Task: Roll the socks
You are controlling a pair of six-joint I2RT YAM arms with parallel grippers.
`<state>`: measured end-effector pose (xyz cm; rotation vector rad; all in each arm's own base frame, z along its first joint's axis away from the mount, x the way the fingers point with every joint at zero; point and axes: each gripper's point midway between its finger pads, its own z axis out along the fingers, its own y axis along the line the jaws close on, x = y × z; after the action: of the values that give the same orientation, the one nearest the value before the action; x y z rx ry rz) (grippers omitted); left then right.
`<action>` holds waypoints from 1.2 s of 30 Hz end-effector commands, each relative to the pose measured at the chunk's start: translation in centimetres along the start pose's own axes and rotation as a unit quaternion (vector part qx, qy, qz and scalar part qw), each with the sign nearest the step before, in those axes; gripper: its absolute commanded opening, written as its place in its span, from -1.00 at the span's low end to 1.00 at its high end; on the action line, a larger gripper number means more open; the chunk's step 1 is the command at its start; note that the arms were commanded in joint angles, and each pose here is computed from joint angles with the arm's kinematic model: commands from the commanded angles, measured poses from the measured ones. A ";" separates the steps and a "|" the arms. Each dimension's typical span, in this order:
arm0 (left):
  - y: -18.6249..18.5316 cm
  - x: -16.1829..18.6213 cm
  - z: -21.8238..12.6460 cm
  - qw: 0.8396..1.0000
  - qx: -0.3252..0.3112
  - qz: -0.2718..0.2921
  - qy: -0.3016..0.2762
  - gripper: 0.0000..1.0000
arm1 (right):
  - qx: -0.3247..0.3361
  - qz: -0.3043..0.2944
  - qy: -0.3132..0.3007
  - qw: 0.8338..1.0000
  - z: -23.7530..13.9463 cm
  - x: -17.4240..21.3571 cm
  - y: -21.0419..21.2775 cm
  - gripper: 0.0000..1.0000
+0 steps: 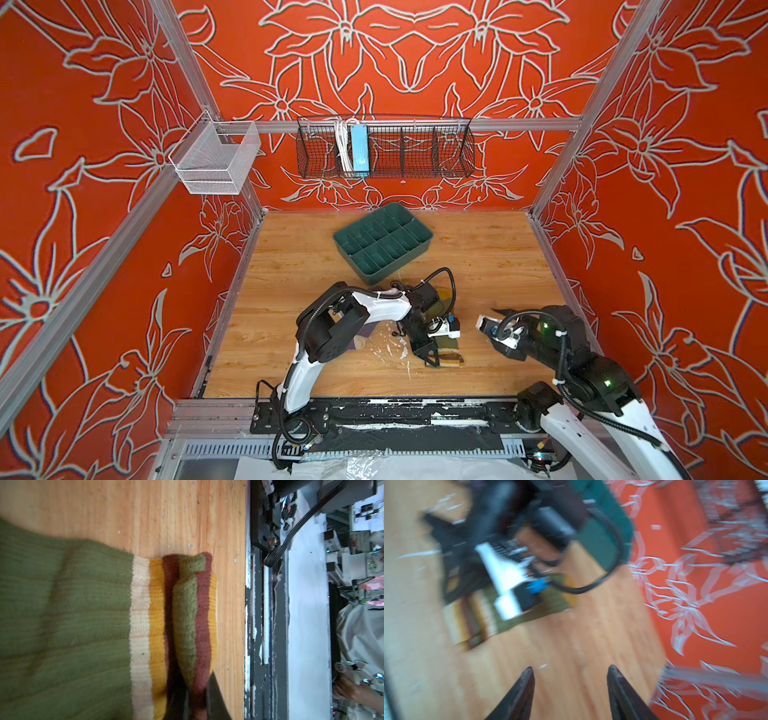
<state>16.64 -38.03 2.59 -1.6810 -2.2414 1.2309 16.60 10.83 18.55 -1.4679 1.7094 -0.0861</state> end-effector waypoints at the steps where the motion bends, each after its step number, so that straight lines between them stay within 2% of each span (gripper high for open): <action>1: 2.3 4.9 1.8 0.994 -0.003 -0.084 0.074 -1.00 | -0.103 -0.073 0.047 0.991 1.0 2.2 5.4 0.16; 7: 2.8 5.2 2.3 0.993 -0.002 -0.092 0.078 -1.00 | -0.109 -0.146 0.075 0.980 4.6 1.2 7.5 0.16; 11: 3.1 5.4 2.3 0.992 -0.008 -0.091 0.083 -1.00 | -0.136 -0.187 0.090 0.969 7.7 0.4 10.3 0.18; 16: 3.0 5.3 2.1 0.993 -0.011 -0.089 0.083 -1.00 | -0.121 -0.186 0.135 0.966 11.2 0.5 10.7 0.17; 20: 3.0 5.2 1.9 0.993 -0.016 -0.086 0.083 -1.00 | -0.119 -0.174 0.131 0.969 12.5 0.8 11.5 0.13; 23: 2.8 5.0 1.5 0.994 -0.020 -0.077 0.080 -1.00 | -0.125 -0.170 0.141 0.967 13.0 1.7 12.2 -0.01; 26: 2.5 4.4 1.1 0.995 -0.025 -0.066 0.069 -1.00 | -0.139 -0.174 0.160 0.962 13.1 2.8 12.9 -0.25; 28: 2.2 3.9 0.7 0.996 -0.026 -0.057 0.062 -0.90 | -0.147 -0.175 0.163 0.960 13.2 3.0 13.3 -0.39; 32: 1.9 3.5 0.3 0.997 -0.031 -0.048 0.055 -0.76 | -0.153 -0.177 0.166 0.958 13.4 3.2 13.6 -0.50; 35: 1.7 2.9 -0.5 0.997 -0.047 -0.035 0.044 -0.59 | -0.172 -0.178 0.168 0.954 13.0 3.4 14.1 -0.78; 36: 1.5 2.6 -1.0 0.997 -0.058 -0.024 0.034 -0.48 | -0.181 -0.178 0.168 0.953 12.8 3.5 14.4 -0.86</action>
<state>17.01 -37.17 2.84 -1.6132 -2.2647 1.2236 15.37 19.65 2.40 -2.0277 1.7237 -0.2678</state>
